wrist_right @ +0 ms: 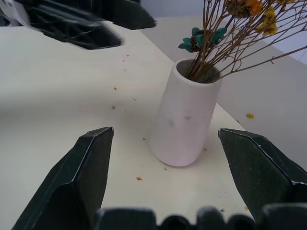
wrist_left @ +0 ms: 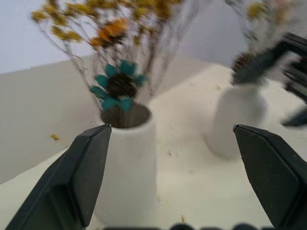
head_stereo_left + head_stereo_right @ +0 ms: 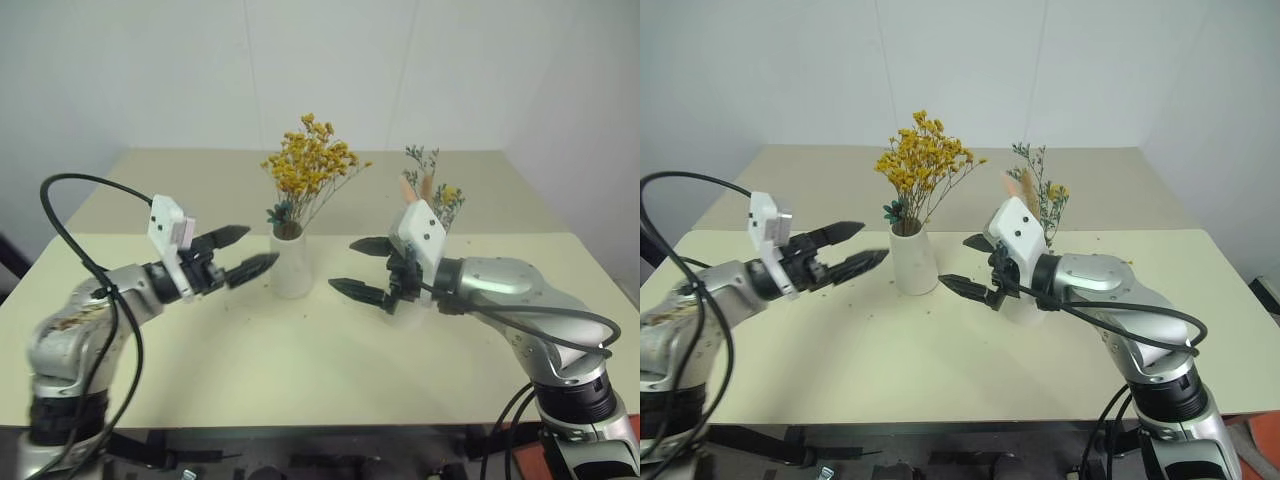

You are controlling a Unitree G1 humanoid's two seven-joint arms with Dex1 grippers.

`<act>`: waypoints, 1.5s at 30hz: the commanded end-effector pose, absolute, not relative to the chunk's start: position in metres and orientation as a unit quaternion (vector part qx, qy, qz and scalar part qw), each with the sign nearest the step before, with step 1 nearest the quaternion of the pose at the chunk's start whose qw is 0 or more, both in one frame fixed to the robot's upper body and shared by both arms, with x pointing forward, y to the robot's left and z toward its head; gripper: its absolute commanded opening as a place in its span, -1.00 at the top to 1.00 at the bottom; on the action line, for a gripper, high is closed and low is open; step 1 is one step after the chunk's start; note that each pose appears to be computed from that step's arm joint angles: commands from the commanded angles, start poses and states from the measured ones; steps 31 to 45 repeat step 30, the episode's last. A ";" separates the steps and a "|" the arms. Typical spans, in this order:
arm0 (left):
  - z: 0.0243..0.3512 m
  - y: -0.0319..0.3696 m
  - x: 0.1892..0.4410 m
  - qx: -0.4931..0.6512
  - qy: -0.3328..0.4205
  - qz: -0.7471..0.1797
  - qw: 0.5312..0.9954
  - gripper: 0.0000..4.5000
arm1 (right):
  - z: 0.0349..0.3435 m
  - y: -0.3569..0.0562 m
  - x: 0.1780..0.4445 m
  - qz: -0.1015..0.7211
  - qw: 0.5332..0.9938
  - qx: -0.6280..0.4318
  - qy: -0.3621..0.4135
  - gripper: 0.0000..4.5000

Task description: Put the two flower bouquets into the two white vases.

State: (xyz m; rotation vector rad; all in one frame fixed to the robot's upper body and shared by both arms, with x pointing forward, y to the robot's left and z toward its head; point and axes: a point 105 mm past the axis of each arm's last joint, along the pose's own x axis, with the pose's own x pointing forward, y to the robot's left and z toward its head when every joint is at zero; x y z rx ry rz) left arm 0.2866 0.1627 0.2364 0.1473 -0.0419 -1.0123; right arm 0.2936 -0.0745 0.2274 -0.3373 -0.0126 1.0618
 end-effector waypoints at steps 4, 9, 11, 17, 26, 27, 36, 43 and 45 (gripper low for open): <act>0.250 0.156 0.262 0.111 -0.042 -0.562 0.818 -0.98 | 0.251 -0.094 0.275 0.525 0.842 -0.115 -0.043 -0.86; 0.249 0.157 0.262 0.130 -0.028 -0.584 0.801 -0.98 | 0.248 -0.111 0.267 0.515 0.849 -0.117 -0.026 -0.86; 0.251 0.159 0.265 0.140 -0.026 -0.589 0.795 -0.98 | 0.247 -0.120 0.266 0.503 0.856 -0.119 -0.019 -0.86; 0.256 0.167 0.272 0.164 -0.018 -0.596 0.786 -0.98 | 0.245 -0.147 0.259 0.461 0.882 -0.099 0.002 -0.86; 0.258 0.184 0.278 0.176 -0.002 -0.571 0.802 -0.98 | 0.238 -0.198 0.260 0.388 0.912 -0.129 0.040 -0.86; 0.258 0.185 0.278 0.176 -0.002 -0.570 0.803 -0.98 | 0.238 -0.200 0.260 0.387 0.911 -0.132 0.044 -0.86; 0.258 0.185 0.276 0.176 -0.002 -0.568 0.804 -0.98 | 0.241 -0.203 0.259 0.395 0.908 -0.131 0.042 -0.86; 0.258 0.185 0.276 0.176 -0.002 -0.568 0.804 -0.98 | 0.241 -0.203 0.259 0.395 0.908 -0.131 0.042 -0.86; 0.258 0.185 0.276 0.176 -0.002 -0.568 0.804 -0.98 | 0.241 -0.203 0.259 0.395 0.908 -0.131 0.042 -0.86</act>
